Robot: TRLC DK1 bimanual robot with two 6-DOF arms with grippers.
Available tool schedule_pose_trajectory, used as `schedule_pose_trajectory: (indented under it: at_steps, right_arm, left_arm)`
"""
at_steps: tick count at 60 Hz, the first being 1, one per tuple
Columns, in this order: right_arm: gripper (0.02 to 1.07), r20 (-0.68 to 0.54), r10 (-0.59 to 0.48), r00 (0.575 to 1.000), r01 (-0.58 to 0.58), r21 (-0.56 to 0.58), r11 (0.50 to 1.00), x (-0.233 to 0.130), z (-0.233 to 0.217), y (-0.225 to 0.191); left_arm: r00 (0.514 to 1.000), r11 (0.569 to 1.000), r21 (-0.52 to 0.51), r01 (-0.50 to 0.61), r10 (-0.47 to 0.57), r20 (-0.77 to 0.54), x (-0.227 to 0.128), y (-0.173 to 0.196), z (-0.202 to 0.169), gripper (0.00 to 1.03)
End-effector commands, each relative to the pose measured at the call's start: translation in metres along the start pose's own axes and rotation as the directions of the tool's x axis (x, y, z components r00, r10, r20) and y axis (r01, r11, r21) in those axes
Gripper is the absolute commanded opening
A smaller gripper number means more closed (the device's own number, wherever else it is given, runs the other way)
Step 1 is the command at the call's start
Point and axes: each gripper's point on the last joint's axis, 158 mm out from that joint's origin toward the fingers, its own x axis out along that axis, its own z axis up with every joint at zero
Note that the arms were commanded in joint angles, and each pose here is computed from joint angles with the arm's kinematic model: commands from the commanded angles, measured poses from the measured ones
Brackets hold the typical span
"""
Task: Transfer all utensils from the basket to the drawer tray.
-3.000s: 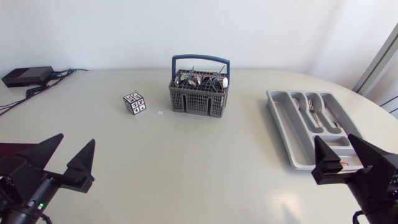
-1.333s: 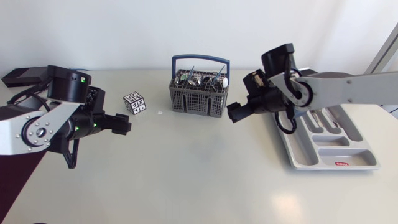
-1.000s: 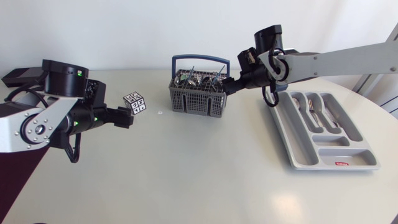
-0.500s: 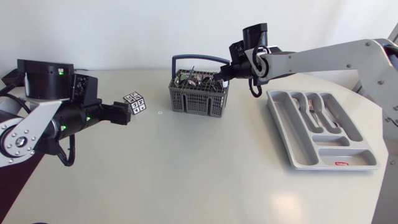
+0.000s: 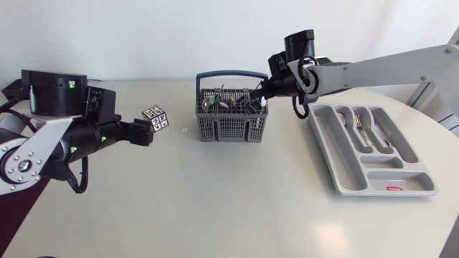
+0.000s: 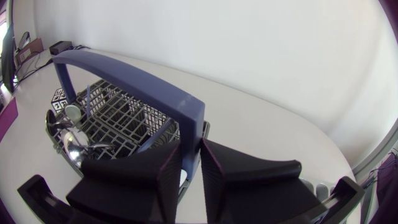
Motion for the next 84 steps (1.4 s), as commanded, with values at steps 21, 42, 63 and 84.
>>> schedule_pose_trajectory:
  at_steps: [21,42,63,84]
  right_arm:
    - [0.27,-0.099,0.057,0.993,-0.064,-0.060,0.996,-0.087,-0.050,0.062]
    - [0.91,-0.012,0.071,0.997,-0.071,-0.047,0.996,-0.161,-0.050,0.048]
    - [0.33,-0.125,0.089,0.988,-0.093,-0.034,0.995,-0.144,-0.107,0.017]
    - [0.22,-0.212,0.218,0.952,-0.223,0.003,0.975,-0.102,-0.129,0.047]
  left_arm:
    - [0.995,0.992,0.097,0.081,-0.076,-0.061,0.009,-0.033,-0.022,0.92]
    - [0.981,0.974,0.192,0.118,-0.085,-0.172,0.005,-0.039,-0.058,0.86]
    - [0.958,0.957,0.215,0.194,-0.138,-0.250,0.012,-0.057,-0.085,0.53]
    - [0.935,0.941,0.211,0.265,-0.197,-0.296,0.045,-0.090,-0.091,0.29]
